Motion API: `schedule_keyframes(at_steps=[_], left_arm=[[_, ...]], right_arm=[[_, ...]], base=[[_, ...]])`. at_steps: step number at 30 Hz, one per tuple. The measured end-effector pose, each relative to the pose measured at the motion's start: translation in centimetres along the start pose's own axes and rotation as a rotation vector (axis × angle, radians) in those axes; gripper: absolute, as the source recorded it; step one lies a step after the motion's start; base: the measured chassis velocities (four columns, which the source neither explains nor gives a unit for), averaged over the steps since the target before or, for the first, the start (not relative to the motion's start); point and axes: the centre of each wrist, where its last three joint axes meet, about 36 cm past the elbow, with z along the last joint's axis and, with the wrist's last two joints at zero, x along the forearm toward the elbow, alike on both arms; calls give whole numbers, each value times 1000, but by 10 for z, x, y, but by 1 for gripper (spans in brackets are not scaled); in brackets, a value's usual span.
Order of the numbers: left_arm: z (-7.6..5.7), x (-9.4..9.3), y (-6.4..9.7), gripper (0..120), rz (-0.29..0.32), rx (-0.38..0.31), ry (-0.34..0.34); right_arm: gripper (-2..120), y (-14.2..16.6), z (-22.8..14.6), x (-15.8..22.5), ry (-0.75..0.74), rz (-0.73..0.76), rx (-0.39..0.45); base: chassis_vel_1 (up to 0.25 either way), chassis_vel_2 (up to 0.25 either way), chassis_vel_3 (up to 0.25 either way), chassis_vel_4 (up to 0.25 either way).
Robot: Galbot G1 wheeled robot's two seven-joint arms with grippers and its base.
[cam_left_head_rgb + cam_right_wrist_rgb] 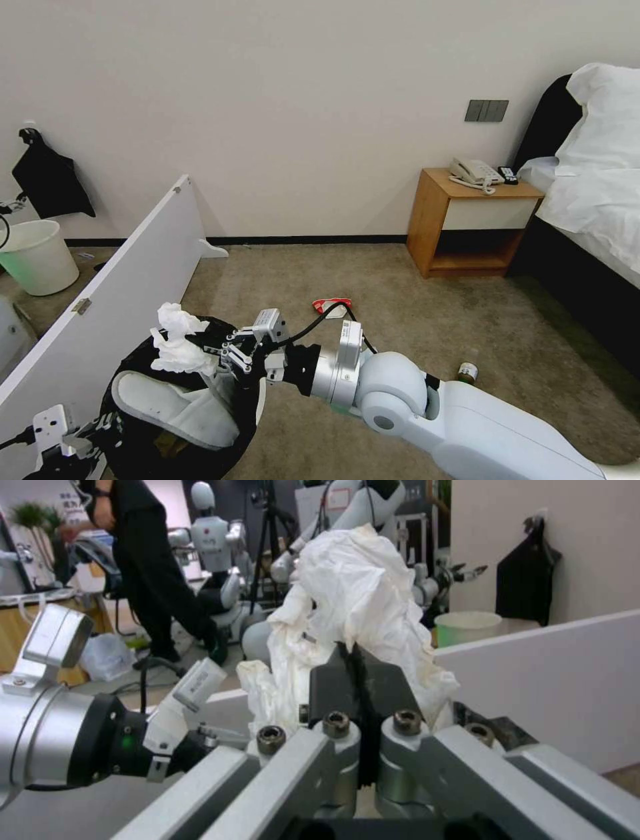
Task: Pick up the trash bin, then pick up the garbage from the floor and place it into the trash bin.
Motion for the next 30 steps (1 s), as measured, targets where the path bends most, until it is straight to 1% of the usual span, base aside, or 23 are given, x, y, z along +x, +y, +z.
schedule_keyframes(at_steps=[8, 9, 10, 12, 13, 15, 16, 17, 18, 19, 20, 21, 22, 23, 24, 26, 27, 28, 30], left_arm=[[1, 0, -1, 2, 6, 6, 4], [2, 0, -1, 2, 6, 8, 6], [2, 0, -1, 2, 6, 8, 6], [2, 0, -1, 2, 6, 8, 9], [2, 0, -1, 2, 6, 8, 9], [4, 0, -1, 2, 6, 12, 14], [4, 0, -1, 2, 6, 12, 14], [4, 0, -2, 2, 6, 13, 15], [5, 0, -2, 2, 7, 15, 17], [5, 0, -2, 2, 7, 15, 17], [5, 0, -2, 2, 7, 15, 18], [5, 0, -2, 2, 7, 15, 20], [5, 0, -2, 2, 7, 15, 20], [5, 0, -2, 2, 8, 15, 22], [5, 0, -2, 2, 8, 15, 22], [7, 0, -3, 2, 9, 18, 28], [7, 0, -3, 2, 10, 18, 29], [7, 0, -3, 2, 10, 18, 29], [7, 0, -3, 2, 11, 20, 32]], right_arm=[[1, 7, 11, -2, 27, -17, -31], [7, 8, 14, -2, 35, -13, -36], [7, 8, 14, -2, 35, -13, -36], [20, 5, 17, -2, 44, -2, -38], [20, 5, 17, -2, 44, -2, -38], [32, 3, 19, -2, 47, 7, -36], [32, 3, 19, -2, 47, 7, -36], [35, 3, 20, -2, 47, 9, -38], [41, 3, 21, -2, 48, 11, -41], [41, 3, 21, -2, 48, 11, -41], [48, 3, 22, -1, 50, 12, -42], [51, 4, 23, -1, 53, 13, -43], [51, 4, 23, -1, 53, 13, -43], [58, 4, 23, 0, 56, 15, -43], [58, 4, 23, 0, 56, 15, -43], [70, 4, 25, 1, 61, 22, -45], [73, 4, 26, 1, 62, 24, -45], [73, 4, 26, 1, 62, 24, -45], [85, 4, 26, 0, 62, 26, -45]], base=[[0, 0, 0, 0], [0, 0, 0, 0], [0, 0, 0, 0], [0, 0, 0, 0], [0, 0, 0, 0], [0, 0, 0, 0], [0, 0, 0, 0], [0, 0, 0, 0], [0, 0, 0, 0], [0, 0, 0, 0], [0, 0, 0, 0], [0, 0, 0, 0], [0, 0, 0, 0], [0, 0, 0, 0], [0, 0, 0, 0], [0, 0, 0, 0], [0, 0, 0, 0], [0, 0, 0, 0], [0, 0, 0, 0]])
